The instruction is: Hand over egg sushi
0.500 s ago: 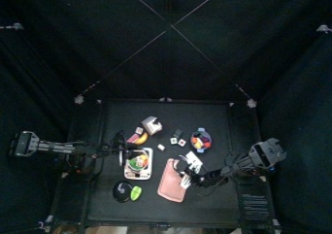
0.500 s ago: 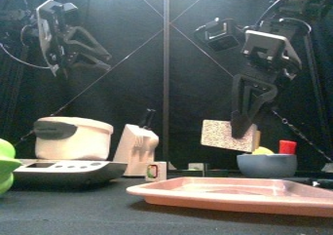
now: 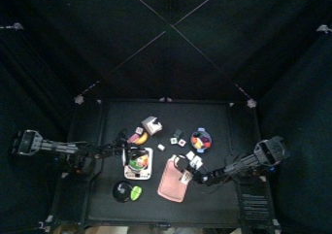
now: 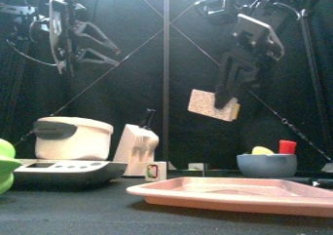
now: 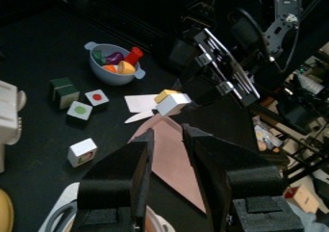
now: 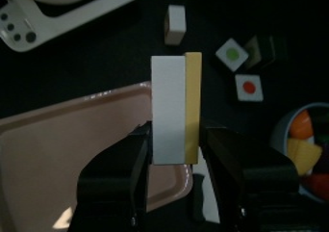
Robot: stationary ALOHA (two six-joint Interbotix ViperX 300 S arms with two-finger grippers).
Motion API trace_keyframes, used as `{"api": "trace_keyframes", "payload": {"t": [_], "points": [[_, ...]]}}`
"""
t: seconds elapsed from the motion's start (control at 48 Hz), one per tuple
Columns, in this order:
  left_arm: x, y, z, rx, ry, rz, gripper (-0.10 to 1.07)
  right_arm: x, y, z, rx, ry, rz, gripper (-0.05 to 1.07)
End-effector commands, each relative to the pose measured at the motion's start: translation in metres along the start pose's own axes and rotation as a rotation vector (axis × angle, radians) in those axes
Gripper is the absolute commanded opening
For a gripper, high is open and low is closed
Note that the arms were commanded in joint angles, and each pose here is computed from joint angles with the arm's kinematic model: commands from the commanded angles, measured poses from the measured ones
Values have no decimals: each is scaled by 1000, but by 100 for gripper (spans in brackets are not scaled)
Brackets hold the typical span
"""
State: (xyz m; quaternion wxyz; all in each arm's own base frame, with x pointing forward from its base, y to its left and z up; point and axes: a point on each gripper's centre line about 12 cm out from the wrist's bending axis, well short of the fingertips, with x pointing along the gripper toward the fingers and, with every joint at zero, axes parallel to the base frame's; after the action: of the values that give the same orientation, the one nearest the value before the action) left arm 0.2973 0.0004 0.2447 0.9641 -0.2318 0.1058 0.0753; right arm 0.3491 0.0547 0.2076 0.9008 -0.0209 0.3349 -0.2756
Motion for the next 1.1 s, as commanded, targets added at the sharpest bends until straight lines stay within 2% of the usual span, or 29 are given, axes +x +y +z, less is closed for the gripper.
{"api": "trace_keyframes", "payload": {"t": [0.0, 0.104, 0.188, 0.312, 0.396, 0.708, 1.083], "points": [[17, -17, 8, 2, -1, -29, 72, -12, -4, 23, -24, -113, 3, 56], [27, -20, 7, 4, 13, -28, 75, -13, -6, 30, -72, -171, -18, 56], [34, -22, 8, -9, 13, -26, 83, -13, -6, 33, -109, -208, -27, 56], [39, -22, 8, -86, 11, -11, 98, -12, -5, 36, -145, -246, -37, 56], [43, -21, 7, -112, 6, -2, 104, -12, -4, 37, -165, -262, -41, 56], [62, -19, 8, -147, -49, 18, 104, -10, -3, 38, -184, -278, -45, 56], [84, -17, 13, -130, -66, 32, 104, -9, -2, 37, -185, -274, -41, 56]]}}
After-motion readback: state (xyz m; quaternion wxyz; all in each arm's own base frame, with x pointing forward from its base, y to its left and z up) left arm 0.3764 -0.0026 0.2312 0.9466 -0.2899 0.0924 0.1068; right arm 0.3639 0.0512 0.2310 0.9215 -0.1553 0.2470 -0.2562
